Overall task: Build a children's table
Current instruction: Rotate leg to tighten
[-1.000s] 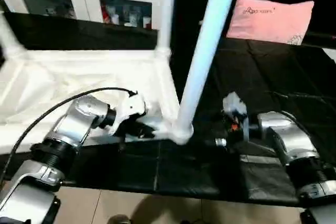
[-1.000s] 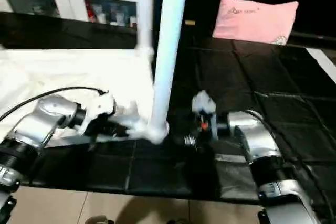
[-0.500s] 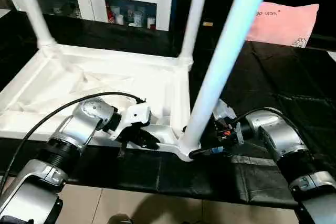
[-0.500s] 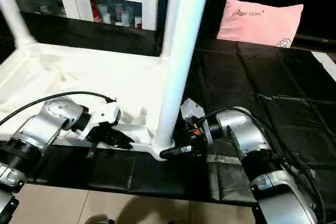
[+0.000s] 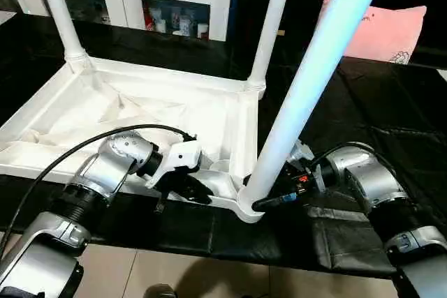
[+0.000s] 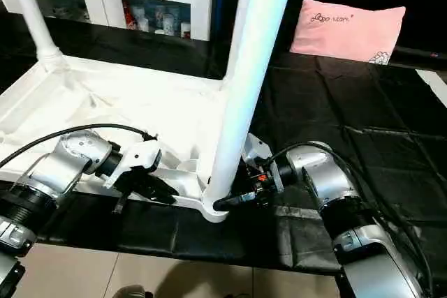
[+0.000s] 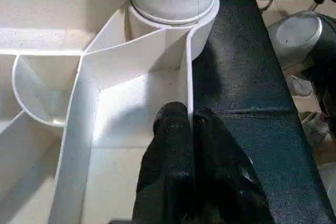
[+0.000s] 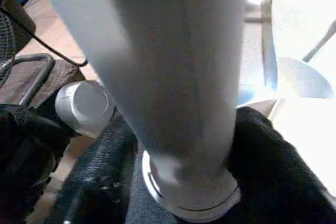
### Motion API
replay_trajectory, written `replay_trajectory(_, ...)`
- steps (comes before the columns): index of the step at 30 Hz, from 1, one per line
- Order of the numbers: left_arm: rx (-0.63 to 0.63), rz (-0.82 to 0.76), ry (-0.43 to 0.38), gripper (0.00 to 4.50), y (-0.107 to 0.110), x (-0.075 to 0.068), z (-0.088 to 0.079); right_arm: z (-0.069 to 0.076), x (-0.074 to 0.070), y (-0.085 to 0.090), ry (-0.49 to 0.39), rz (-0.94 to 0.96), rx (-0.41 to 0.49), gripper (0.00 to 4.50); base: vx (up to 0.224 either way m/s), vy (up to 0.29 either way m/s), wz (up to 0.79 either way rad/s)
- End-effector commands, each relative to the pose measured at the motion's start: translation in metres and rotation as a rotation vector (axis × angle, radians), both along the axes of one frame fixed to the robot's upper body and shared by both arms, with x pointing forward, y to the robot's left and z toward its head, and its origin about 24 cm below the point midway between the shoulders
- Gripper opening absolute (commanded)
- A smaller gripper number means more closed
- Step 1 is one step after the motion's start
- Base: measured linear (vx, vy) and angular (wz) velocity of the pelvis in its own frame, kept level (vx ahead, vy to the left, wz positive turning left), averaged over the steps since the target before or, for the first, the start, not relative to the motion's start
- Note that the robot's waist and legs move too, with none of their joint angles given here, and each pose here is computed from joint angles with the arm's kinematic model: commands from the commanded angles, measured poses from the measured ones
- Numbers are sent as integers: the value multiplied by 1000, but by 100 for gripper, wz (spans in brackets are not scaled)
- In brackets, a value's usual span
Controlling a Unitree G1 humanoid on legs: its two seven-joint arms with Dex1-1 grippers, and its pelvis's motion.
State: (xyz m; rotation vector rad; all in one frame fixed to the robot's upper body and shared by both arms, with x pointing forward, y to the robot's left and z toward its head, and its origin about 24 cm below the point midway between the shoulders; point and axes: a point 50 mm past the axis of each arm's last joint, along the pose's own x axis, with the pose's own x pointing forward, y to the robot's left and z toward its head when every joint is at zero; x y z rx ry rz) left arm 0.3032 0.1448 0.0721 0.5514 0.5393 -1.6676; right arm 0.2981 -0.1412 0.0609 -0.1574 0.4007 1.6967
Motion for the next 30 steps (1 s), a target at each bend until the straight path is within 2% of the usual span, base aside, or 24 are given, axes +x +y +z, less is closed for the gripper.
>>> replay_trajectory(1,10,-21,-40,0,-8,4,6,0,-1,-1,8,27,-4,221,0,0,0)
replay_trajectory(9,-8,88,-68,0,-9,13,6,-1,-6,6,14,-23,35,207,0,0,0)
replay_trajectory(12,-67,205,-66,0,-18,18,8,-7,-7,13,18,-153,57,204,0,0,0)
replay_trajectory(16,-97,299,-81,0,-26,24,8,-16,-3,21,5,-298,40,200,0,0,0)
replay_trajectory(17,-115,377,-85,0,-32,28,8,-21,2,30,-6,-414,35,200,0,0,0)
replay_trajectory(18,-115,377,-85,0,-32,28,8,-21,2,30,-6,-414,35,199,0,0,0)
replay_trajectory(19,-131,451,-80,0,-38,31,8,-24,7,40,2,-527,37,198,0,0,0)
replay_trajectory(21,-140,492,-69,0,-43,33,8,-25,11,48,14,-591,40,197,0,0,0)
replay_trajectory(23,-149,592,-51,0,-54,37,8,-28,20,70,36,-741,3,196,0,0,0)
replay_trajectory(24,-149,598,-50,0,-54,38,8,-29,20,71,36,-750,-1,196,0,0,0)
replay_trajectory(28,-165,685,-49,0,-69,42,10,-27,34,96,79,-913,-40,196,0,0,0)
replay_trajectory(30,-168,688,-49,0,-71,43,11,-25,38,100,77,-946,-52,196,0,0,0)
